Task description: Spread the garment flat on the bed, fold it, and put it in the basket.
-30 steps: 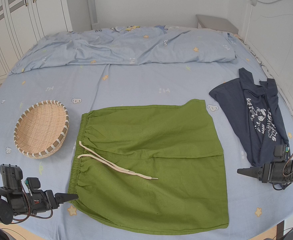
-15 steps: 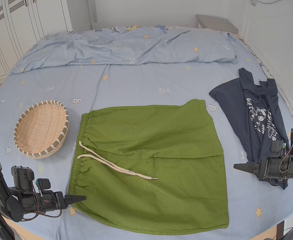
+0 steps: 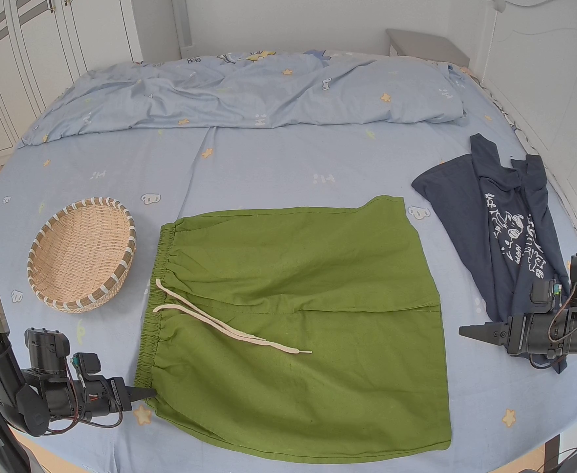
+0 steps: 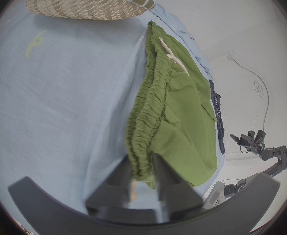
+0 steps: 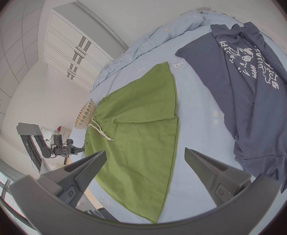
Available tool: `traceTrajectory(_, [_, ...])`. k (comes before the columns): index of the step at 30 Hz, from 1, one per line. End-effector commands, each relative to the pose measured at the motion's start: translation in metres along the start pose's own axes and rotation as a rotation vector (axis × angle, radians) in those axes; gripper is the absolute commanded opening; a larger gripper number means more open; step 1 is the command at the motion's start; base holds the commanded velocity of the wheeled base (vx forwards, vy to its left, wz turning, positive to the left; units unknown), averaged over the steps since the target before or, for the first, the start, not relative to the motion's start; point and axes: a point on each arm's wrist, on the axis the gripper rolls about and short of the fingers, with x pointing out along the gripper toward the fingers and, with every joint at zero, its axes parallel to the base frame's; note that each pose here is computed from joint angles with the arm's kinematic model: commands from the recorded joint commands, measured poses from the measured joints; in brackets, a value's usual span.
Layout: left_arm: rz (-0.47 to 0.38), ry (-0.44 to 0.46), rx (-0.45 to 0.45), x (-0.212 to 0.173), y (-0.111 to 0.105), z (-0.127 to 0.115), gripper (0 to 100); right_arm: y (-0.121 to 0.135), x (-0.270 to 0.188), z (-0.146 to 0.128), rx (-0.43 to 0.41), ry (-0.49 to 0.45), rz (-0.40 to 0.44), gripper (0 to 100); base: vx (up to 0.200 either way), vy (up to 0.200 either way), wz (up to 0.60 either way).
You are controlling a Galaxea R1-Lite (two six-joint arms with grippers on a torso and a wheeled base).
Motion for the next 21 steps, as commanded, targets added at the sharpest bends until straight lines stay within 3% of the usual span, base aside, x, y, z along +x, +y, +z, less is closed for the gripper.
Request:
traceTrajectory(1, [0.016, 0.000, -0.015, -0.004, 0.002, -0.003, 0, 0.000, 0.001, -0.001, 0.001, 0.007, 0.001, 100, 0.000, 0.000, 0.00])
traceTrajectory(10, [0.021, -0.058, -0.016, -0.021, -0.002, 0.002, 0, -0.003, -0.002, -0.025, 0.034, 0.076, -0.008, 100, 0.000, 0.000, 0.00])
traceTrajectory(16, [0.036, 0.018, -0.043, -0.030, -0.007, -0.009, 0, -0.011, 0.002, -0.071, 0.078, 0.274, -0.020, 100, 0.000, 0.000, 0.00])
traceTrajectory(21, [0.035, 0.041, -0.007, -0.027, -0.007, -0.011, 0, -0.017, 0.014, -0.096, 0.098, 0.417, -0.015, 100, 0.000, 0.000, 0.00])
